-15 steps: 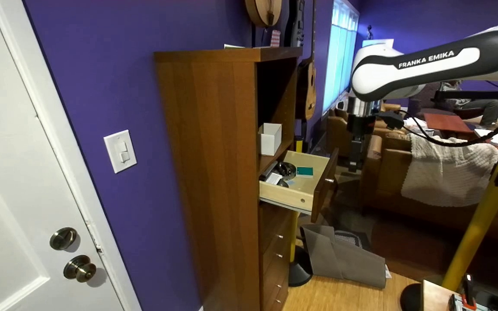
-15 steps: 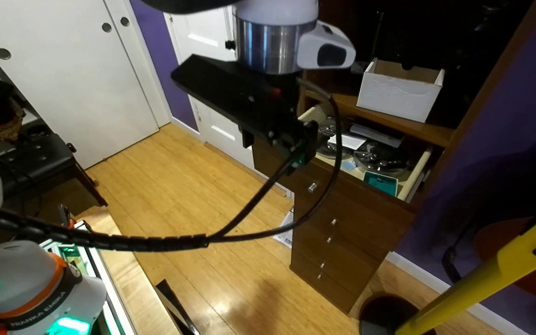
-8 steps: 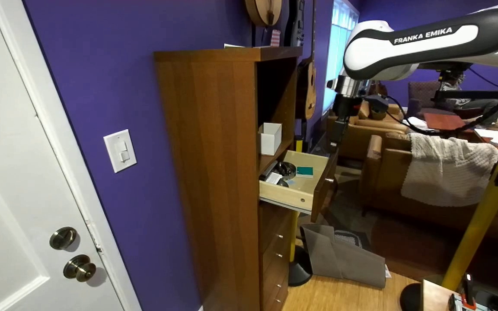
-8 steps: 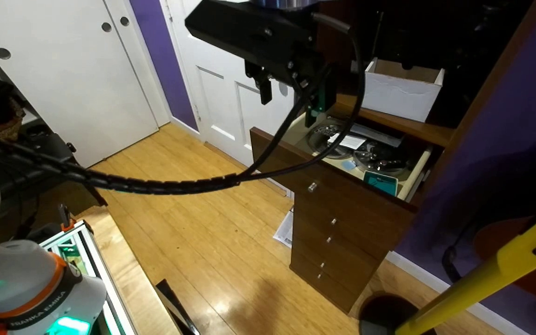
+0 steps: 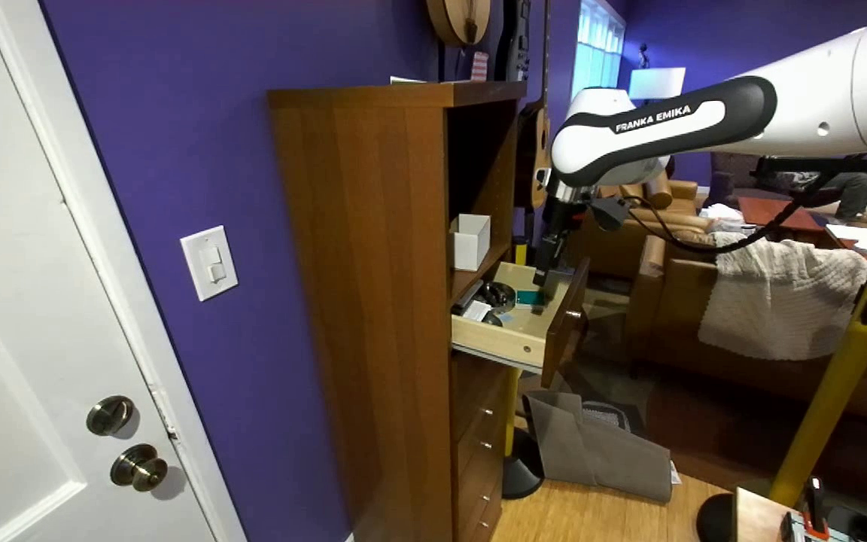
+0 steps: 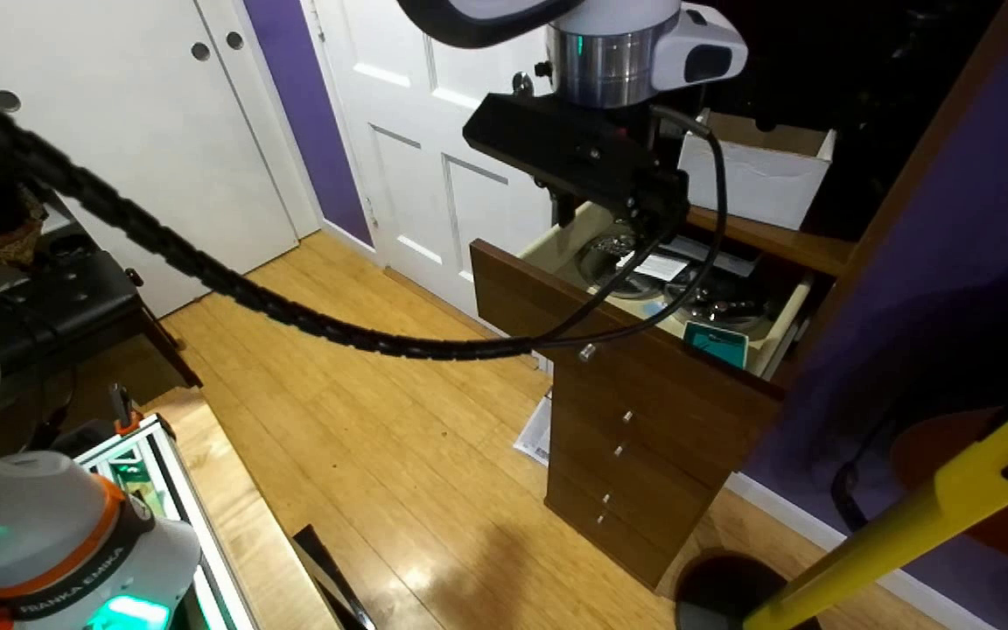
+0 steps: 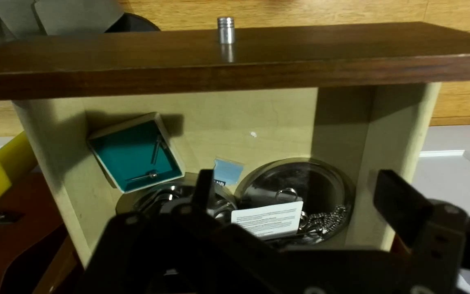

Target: Open the top drawer

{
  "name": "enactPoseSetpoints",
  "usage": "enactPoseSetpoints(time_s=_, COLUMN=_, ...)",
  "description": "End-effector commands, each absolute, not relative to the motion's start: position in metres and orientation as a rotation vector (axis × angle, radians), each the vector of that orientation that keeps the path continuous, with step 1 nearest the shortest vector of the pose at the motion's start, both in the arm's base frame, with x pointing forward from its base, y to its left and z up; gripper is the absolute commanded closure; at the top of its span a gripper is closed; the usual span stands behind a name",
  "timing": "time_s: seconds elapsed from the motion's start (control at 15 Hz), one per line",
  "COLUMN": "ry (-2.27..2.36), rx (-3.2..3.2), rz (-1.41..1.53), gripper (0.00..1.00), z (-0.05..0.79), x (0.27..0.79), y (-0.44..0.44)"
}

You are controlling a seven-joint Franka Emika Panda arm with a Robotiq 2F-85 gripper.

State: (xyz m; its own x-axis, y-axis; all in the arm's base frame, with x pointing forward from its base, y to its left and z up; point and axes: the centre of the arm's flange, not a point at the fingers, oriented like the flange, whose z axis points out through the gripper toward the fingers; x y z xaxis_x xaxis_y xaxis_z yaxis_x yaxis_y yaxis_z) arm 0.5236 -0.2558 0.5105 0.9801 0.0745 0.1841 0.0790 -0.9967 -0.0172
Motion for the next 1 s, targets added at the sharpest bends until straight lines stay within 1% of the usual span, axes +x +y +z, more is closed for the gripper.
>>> enactPoseSetpoints(time_s=0.0, ry=-0.121, rx=-3.118, rz=-0.246, gripper=0.00, z=0.494, x=0.538, y=-0.261)
enactPoseSetpoints(time_s=0.53, ry=-0.140, rx=-3.125, rz=-0.141, gripper=0.00, z=0.475, x=0.547, y=-0.263)
enactPoseSetpoints(time_s=0.93, ry=-0.131, rx=-3.140, rz=0.035, gripper=0.00, z=0.463, x=0.543, y=-0.262)
